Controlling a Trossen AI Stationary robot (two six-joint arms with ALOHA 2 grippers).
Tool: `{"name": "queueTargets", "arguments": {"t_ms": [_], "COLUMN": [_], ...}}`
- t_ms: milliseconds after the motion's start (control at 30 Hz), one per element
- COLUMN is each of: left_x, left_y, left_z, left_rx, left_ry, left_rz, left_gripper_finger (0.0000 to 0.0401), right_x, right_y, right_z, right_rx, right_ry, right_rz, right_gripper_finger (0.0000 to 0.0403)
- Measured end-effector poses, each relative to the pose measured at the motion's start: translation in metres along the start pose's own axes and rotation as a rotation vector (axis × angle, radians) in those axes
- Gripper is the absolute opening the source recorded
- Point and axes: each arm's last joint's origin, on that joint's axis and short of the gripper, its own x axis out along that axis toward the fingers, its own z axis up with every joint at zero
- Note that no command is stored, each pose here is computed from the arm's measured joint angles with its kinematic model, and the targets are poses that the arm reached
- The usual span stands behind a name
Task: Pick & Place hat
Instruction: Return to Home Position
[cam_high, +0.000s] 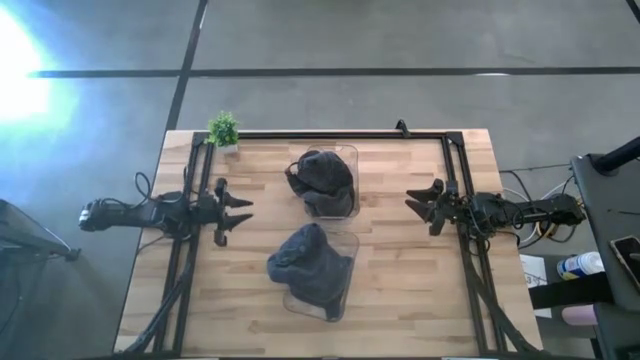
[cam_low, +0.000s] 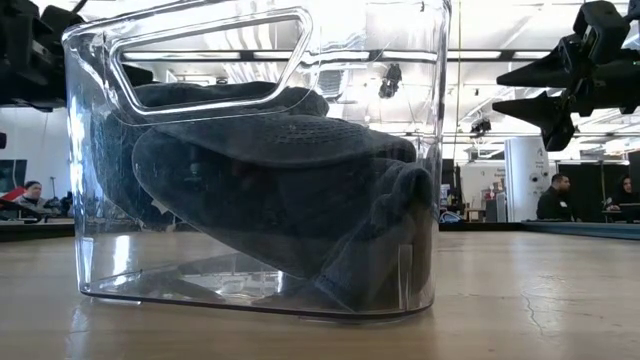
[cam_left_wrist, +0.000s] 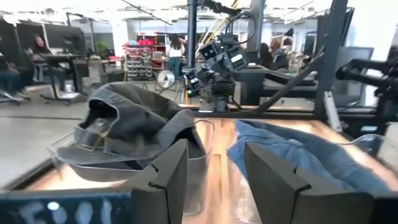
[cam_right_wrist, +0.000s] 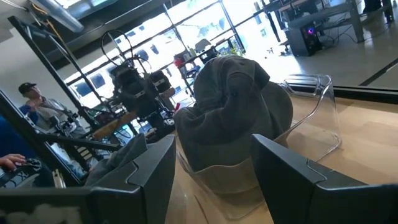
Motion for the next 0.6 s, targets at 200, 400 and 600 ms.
{"name": "queueTargets", "arguments": {"t_ms": [200, 400, 600], "left_x": [0.0003, 0.0006, 0.0009], "left_y": [0.0035, 0.0036, 0.0036], "left_z": [-0.0001, 0.0009, 0.0011], "left_rx": [-0.002, -0.044, -0.078], "left_ry": [0.001, -0.006, -0.004], "left_rz": [0.037, 0.041, 0.043], "left_gripper_finger": [0.0151, 0.0151, 0.0151], "right_x": [0.0000, 0.0000, 0.0000], "right_y": [0.0000, 0.0000, 0.0000], "right_z": [0.0000, 0.0000, 0.0000], "right_rx": [0.000, 0.000, 0.000], "right_ry": [0.000, 0.000, 0.000], "right_rz": [0.000, 0.000, 0.000], "right_gripper_finger": [0.0203, 0.0203, 0.0203]}}
